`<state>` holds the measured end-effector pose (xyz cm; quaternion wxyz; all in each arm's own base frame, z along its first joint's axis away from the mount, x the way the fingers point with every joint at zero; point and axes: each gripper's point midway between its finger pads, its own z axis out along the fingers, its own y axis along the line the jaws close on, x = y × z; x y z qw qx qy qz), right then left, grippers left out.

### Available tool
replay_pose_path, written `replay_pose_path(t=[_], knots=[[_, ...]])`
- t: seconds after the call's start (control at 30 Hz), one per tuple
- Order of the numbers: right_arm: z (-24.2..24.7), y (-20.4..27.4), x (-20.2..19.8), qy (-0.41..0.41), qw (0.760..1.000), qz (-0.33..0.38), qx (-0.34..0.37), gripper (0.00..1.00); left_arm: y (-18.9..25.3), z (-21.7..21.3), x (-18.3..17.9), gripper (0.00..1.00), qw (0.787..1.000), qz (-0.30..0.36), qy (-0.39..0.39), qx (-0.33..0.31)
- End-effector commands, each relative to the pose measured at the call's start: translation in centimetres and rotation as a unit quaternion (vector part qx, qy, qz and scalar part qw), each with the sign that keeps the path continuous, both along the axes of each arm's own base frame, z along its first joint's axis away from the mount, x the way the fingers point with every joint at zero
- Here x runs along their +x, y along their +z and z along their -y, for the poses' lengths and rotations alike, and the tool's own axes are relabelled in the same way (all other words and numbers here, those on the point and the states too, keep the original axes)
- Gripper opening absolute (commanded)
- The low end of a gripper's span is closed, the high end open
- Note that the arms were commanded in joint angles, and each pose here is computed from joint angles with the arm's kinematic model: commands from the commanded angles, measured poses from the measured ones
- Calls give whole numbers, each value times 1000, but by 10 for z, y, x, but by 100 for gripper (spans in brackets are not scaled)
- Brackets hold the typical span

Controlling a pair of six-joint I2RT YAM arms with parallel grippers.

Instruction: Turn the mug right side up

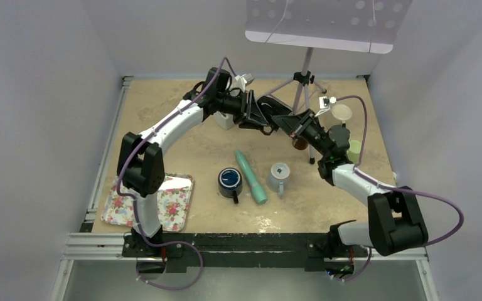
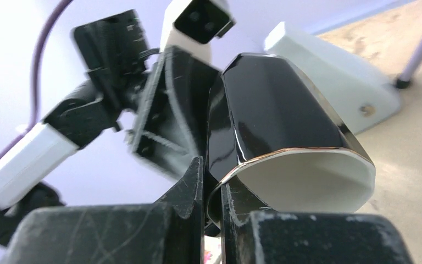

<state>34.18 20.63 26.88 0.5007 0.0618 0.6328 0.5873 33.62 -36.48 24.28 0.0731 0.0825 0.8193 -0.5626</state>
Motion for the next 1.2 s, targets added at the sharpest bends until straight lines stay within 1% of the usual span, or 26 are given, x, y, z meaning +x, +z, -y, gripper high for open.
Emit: replay_pose_path(t=[0.0, 0.07, 0.1, 0.13, 0.23, 0.3, 0.33, 0.4, 0.47, 0.53, 0.63, 0.73, 0.8, 0.83, 0.93, 0.97, 1.03, 1.1, 1.17], knots=[[17, 28, 22, -85, 992, 58, -76, 0, 14, -11, -18, 57, 997, 69, -38, 5], [24, 16, 25, -106, 985, 49, -124, 0, 8, -23, -13, 68, 997, 75, -26, 22], [27, 12, 25, -116, 981, 47, -146, 0, 7, -30, -9, 75, 996, 77, -20, 29], [29, 7, 25, -122, 978, 45, -166, 0, 6, -36, -6, 78, 995, 86, -16, 37], [26, -7, 25, -122, 962, 46, -240, 0, 8, -54, -2, 80, 989, 131, -17, 72], [17, -15, 24, -116, 937, 60, -323, 0, 13, -66, -4, 79, 978, 178, -35, 107], [8, -18, 21, -108, 920, 76, -369, 0, 17, -72, -7, 79, 971, 198, -45, 124], [-27, -26, 0, -61, 875, 134, -462, 0, 27, -86, -10, 78, 956, 241, -65, 156], [-44, -34, -17, -35, 818, 190, -541, 0, 41, -99, -18, 78, 945, 266, -81, 171], [-52, -39, -30, -33, 765, 233, -599, 0, 55, -110, -22, 78, 936, 292, -86, 176], [-69, -32, -52, -19, 703, 316, -637, 0, 64, -123, -25, 79, 923, 318, -82, 200], [-85, -25, -67, -12, 646, 383, -660, 0, 54, -124, -27, 79, 917, 323, -82, 219], [-96, -20, -71, -9, 603, 413, -683, 0, 40, -121, -35, 82, 907, 331, -105, 240], [-101, -28, -73, 3, 585, 416, -696, 0, 35, -118, -40, 83, 903, 334, -116, 244], [-116, -41, -75, 36, 512, 431, -743, 0, 29, -109, -49, 86, 899, 340, -133, 242], [-118, -48, -77, 44, 489, 432, -757, 0, 27, -108, -48, 87, 894, 347, -136, 248], [-123, -54, -79, 48, 461, 436, -771, 0, 17, -112, -41, 87, 879, 364, -137, 275], [-125, -53, -80, 47, 449, 444, -774, 0, 6, -116, -37, 86, 866, 375, -143, 298], [-126, -48, -78, 35, 438, 450, -777, 0, -6, -119, -36, 82, 856, 378, -155, 318]])
